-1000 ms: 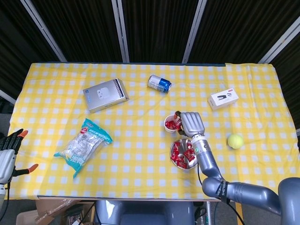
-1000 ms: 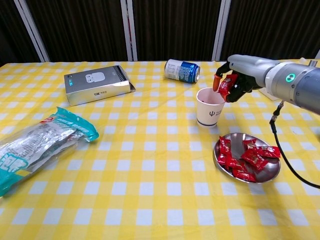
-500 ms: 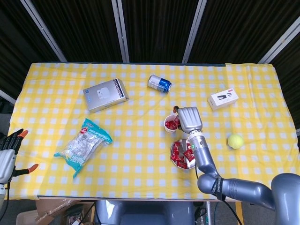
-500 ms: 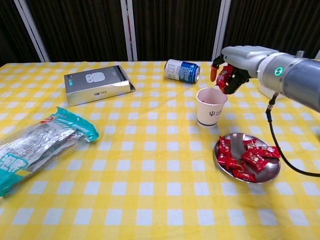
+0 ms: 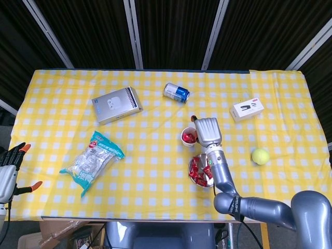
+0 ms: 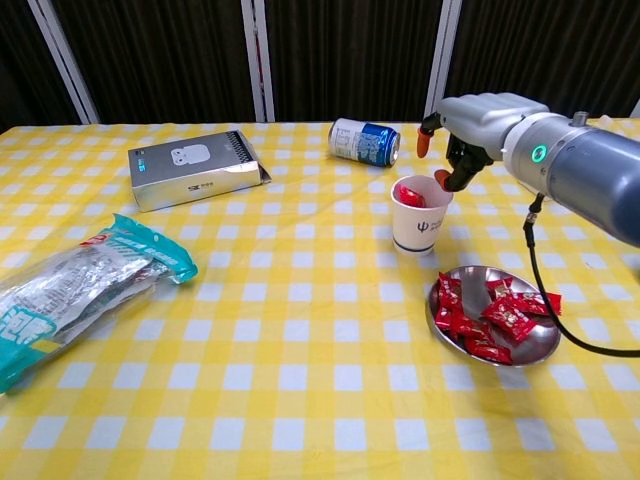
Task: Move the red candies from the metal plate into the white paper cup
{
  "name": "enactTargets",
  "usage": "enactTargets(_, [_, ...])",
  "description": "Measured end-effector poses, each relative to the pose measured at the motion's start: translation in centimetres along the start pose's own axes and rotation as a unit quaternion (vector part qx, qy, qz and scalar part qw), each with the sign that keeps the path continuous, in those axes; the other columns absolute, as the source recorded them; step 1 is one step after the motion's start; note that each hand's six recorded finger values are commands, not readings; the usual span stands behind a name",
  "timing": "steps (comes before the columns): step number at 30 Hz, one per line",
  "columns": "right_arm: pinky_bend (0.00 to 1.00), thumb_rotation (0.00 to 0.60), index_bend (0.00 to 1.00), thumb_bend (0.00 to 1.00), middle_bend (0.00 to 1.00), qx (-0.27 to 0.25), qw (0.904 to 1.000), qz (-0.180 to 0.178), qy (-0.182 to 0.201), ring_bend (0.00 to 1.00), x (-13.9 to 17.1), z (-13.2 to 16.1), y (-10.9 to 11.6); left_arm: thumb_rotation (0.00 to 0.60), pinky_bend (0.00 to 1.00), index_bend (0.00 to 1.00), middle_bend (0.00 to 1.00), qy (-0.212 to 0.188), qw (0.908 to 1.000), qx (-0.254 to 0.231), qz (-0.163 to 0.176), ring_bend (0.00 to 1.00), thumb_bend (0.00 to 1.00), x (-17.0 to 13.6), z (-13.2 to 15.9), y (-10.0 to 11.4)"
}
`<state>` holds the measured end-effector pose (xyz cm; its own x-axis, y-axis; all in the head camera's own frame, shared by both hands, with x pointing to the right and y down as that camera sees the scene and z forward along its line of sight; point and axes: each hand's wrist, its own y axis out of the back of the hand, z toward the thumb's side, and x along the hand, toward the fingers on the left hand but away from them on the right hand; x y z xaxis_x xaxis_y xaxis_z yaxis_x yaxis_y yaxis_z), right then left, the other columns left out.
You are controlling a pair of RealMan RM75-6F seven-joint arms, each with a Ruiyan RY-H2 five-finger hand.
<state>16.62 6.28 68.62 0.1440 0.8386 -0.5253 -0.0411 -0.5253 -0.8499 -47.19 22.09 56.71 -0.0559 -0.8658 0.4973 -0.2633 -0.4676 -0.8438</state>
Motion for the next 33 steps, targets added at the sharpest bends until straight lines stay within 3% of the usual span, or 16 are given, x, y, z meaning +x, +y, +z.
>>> enactTargets(5, [0.95, 0.6, 0.32, 0.54, 0.83, 0.018, 0.9997, -0.013, 0.007, 0.85, 0.1, 0.2, 0.0, 0.6, 0.0, 0.0, 0.0, 0.001, 1.0, 0.0, 0.0, 0.0, 0.04, 0.0, 0.0, 0.0])
enactTargets(18, [0.95, 0.6, 0.32, 0.54, 0.83, 0.0, 0.9998, -0.018, 0.01, 0.84, 1.8, -0.6, 0.9, 0.6, 0.0, 0.0, 0.0, 0.001, 1.0, -0.001, 0.001, 0.0, 0.04, -0.1, -0.1, 0.1])
enactTargets(25, [0.95, 0.6, 0.3, 0.44, 0.83, -0.054, 0.9978, 0.031, 0.022, 0.84, 7.1, -2.0, -0.5, 0.6, 0.0, 0.0, 0.0, -0.001, 1.0, 0.001, 0.004, 0.0, 0.04, -0.2, 0.0, 0.1])
enactTargets(33, [0.95, 0.6, 0.3, 0.41, 0.83, -0.057, 0.9956, 0.072, 0.019, 0.84, 10.8, -3.3, -4.0, 0.6, 0.0, 0.0, 0.0, -0.009, 0.9999, 0.005, 0.01, 0.0, 0.04, -0.3, 0.3, 0.2])
